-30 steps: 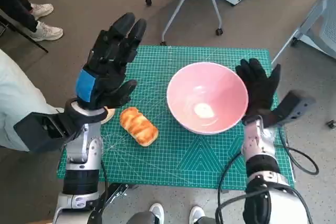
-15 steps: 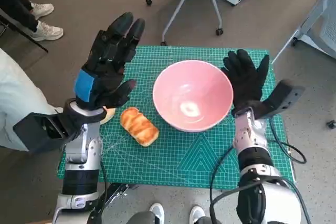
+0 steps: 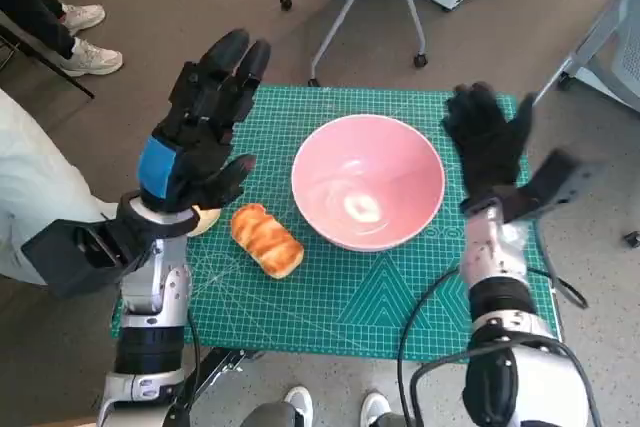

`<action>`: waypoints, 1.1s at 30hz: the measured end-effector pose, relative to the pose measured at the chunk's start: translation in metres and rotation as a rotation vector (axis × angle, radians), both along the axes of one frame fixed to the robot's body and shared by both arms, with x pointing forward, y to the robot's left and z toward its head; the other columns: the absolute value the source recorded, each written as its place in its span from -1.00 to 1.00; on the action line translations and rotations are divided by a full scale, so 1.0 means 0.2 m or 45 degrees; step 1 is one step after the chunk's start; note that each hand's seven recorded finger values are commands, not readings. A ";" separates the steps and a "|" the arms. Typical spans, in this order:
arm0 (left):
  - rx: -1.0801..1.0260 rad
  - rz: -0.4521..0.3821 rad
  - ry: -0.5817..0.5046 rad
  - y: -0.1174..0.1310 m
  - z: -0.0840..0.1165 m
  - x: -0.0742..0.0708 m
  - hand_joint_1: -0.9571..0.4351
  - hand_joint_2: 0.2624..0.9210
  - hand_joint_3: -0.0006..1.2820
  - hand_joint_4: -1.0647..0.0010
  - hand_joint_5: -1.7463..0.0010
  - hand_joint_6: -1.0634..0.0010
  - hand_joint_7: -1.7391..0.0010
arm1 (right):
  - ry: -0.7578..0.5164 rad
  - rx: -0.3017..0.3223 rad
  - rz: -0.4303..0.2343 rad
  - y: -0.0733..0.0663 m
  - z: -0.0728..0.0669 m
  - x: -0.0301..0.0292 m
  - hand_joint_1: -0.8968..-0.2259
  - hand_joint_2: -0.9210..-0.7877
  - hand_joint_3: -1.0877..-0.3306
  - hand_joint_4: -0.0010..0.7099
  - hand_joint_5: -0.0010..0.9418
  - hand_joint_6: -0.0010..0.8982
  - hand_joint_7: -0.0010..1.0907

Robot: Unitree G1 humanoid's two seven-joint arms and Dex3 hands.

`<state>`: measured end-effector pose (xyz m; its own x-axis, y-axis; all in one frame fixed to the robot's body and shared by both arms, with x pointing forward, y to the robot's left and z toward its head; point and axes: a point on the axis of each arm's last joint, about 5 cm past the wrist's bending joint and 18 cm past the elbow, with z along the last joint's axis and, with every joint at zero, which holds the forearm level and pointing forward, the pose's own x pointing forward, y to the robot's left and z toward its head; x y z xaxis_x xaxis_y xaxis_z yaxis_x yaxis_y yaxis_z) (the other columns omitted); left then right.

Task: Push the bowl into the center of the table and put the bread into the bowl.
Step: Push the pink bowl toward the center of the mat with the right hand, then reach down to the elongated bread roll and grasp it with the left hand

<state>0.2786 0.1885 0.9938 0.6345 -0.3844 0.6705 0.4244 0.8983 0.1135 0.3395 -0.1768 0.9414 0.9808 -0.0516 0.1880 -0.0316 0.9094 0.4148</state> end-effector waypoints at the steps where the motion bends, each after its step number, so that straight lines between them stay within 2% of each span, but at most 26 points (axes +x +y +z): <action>1: -0.002 0.002 -0.001 0.00 0.00 0.00 -0.49 1.00 -0.29 0.81 0.99 1.00 0.53 | -0.041 -0.018 -0.009 -0.01 0.01 0.000 -0.18 -1.00 -0.36 -0.69 -0.99 -0.59 -0.73; 7: -0.017 0.001 0.004 -0.02 0.00 0.00 -0.49 1.00 -0.29 0.81 0.99 1.00 0.53 | -0.318 -0.188 -0.026 -0.04 0.08 -0.018 -0.17 -1.00 -0.34 -0.59 -0.96 -0.55 -0.71; 10: -0.025 -0.005 0.007 -0.03 -0.01 0.00 -0.49 1.00 -0.28 0.81 0.99 1.00 0.53 | -0.457 -0.279 -0.012 -0.05 0.10 -0.039 -0.21 -1.00 -0.31 -0.54 -0.95 -0.54 -0.71; 17: -0.043 -0.035 0.005 -0.07 0.00 0.01 -0.47 1.00 -0.27 0.80 0.99 1.00 0.51 | -0.739 -0.421 0.061 -0.05 0.17 -0.094 -0.23 -1.00 -0.27 -0.51 -0.95 -0.54 -0.69; 25: -0.063 -0.088 -0.021 -0.10 0.02 0.02 -0.43 1.00 -0.29 0.79 0.99 1.00 0.51 | -0.922 -0.480 0.144 -0.02 0.21 -0.170 -0.32 -1.00 -0.25 -0.52 -0.97 -0.51 -0.65; 29: -0.059 -0.118 -0.046 -0.12 0.04 0.04 -0.44 1.00 -0.30 0.79 0.99 1.00 0.50 | -0.946 -0.494 0.178 -0.02 0.22 -0.206 -0.37 -1.00 -0.17 -0.49 -0.96 -0.51 -0.61; 33: -0.053 -0.136 -0.068 -0.13 0.06 0.04 -0.45 1.00 -0.30 0.79 0.99 1.00 0.49 | -0.950 -0.490 0.202 -0.01 0.22 -0.230 -0.39 -1.00 -0.11 -0.47 -0.96 -0.53 -0.58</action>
<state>0.2874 0.1634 1.0060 0.5546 -0.4191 0.7188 0.5120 0.8529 0.1022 0.2936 -0.1792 0.9856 0.5833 0.2762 0.7639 -0.3129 0.9442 -0.1025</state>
